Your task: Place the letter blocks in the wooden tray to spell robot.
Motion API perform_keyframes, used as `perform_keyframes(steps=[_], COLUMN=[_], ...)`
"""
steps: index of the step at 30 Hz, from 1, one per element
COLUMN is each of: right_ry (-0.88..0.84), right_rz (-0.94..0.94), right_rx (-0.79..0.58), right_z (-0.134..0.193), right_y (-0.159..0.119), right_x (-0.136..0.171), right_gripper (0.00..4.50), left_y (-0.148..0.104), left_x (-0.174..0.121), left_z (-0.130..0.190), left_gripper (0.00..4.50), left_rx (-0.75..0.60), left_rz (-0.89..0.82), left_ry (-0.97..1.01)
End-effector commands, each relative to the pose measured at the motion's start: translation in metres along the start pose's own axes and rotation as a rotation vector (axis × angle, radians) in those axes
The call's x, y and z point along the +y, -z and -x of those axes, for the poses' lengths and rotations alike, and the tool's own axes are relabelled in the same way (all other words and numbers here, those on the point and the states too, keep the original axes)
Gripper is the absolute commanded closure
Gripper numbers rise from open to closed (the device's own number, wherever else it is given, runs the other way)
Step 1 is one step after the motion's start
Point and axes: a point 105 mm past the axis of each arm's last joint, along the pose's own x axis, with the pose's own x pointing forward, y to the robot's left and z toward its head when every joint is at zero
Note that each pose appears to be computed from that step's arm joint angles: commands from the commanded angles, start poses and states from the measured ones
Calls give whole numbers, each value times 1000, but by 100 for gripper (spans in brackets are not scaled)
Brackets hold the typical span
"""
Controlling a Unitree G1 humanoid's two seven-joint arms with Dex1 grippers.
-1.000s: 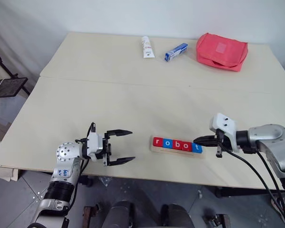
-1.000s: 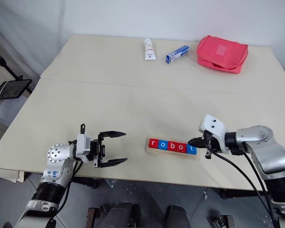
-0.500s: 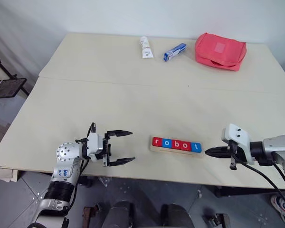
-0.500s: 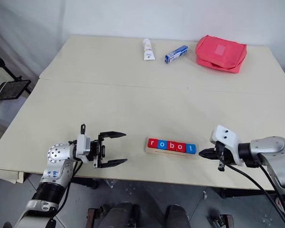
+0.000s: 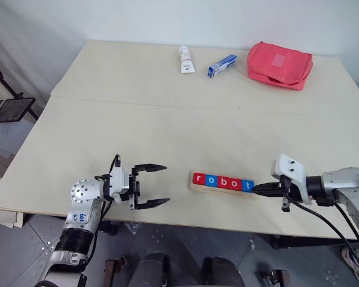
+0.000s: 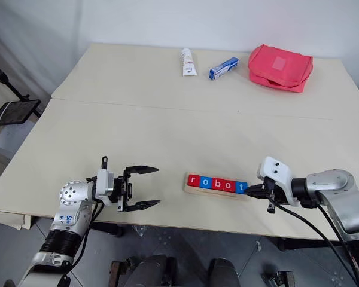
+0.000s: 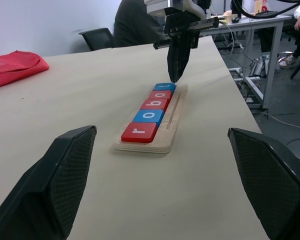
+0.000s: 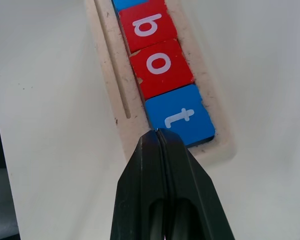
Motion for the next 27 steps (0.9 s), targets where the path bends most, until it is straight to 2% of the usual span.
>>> perform_keyframes(steps=[1,7,9,11,14,17,22,23,27], right_ry=[23,75,95,101,79,63,51,54,92], right_rz=[20,31,54,74,78,80,76,74,84], right_rx=[-30,-51,-123,-180,-240,-307,-296,-296,-384], right_z=[4,18,31,43,55,68,84,87,98], right_y=[-8,-13,-17,-14,-3,10,42,47,50], right_x=[-1,-3,-2,-1,3,6,7,6,-4], right_gripper=[449,449,433,396,303,189,24,2,2], left_y=[-3,-3,-4,-6,-13,-15,-19,-21,-30], left_x=[1,2,2,6,17,27,44,49,49], left_z=[1,1,5,10,15,22,37,39,42], left_gripper=[0,0,0,0,0,0,0,0,0], left_rx=[-4,-4,-7,-15,-40,-28,-9,-16,-77], left_rz=[-18,-19,-17,-25,-27,-11,-34,-25,37], left_ry=[-3,-5,-13,-32,-95,-159,-258,-282,-255])
